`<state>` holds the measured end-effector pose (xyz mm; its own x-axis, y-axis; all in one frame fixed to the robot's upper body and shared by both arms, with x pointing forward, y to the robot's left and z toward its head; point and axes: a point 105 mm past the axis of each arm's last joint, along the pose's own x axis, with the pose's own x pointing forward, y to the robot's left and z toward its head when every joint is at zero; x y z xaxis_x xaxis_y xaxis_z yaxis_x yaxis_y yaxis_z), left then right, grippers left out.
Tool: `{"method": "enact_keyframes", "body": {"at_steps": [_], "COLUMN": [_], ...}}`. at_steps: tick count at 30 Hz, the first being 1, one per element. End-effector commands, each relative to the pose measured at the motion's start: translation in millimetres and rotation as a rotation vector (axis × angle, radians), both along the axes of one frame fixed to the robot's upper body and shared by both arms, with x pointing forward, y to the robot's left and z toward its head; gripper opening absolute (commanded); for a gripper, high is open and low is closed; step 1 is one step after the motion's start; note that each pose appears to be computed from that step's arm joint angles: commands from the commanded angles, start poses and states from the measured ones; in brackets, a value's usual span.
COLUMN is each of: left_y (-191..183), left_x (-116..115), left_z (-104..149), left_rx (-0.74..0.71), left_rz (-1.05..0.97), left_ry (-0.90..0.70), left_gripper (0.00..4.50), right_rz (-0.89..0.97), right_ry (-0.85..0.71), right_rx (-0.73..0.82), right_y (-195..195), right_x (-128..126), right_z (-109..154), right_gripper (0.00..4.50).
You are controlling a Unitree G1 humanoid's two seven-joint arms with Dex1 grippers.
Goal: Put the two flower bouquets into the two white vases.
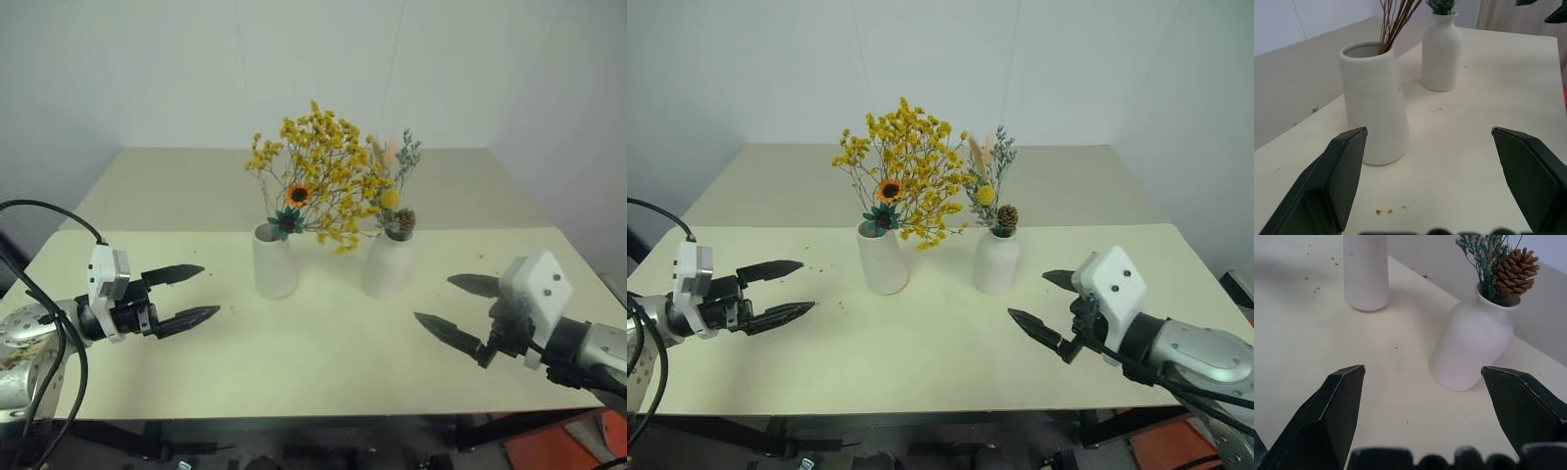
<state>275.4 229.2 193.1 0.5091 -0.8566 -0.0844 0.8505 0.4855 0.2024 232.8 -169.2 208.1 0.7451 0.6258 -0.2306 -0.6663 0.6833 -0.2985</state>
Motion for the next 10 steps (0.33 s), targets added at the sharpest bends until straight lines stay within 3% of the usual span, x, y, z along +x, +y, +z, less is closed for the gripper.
{"method": "enact_keyframes", "body": {"at_steps": [1, 10], "left_y": [-2.6, 3.6], "left_x": [-0.7, -3.6], "left_z": [8.2, 14.4], "left_rx": [0.016, 0.025], "left_rz": [-0.013, 0.018], "left_ry": [-0.021, -0.045], "left_gripper": [4.46, 4.46], "right_rz": [-0.007, 0.014], "right_ry": [-0.054, -0.029], "right_rx": [-0.015, -0.003], "right_y": [-1.5, 0.5], "right_x": [-3.2, -0.9], "right_z": [11.2, 6.8], "right_gripper": [4.5, 4.5]}}
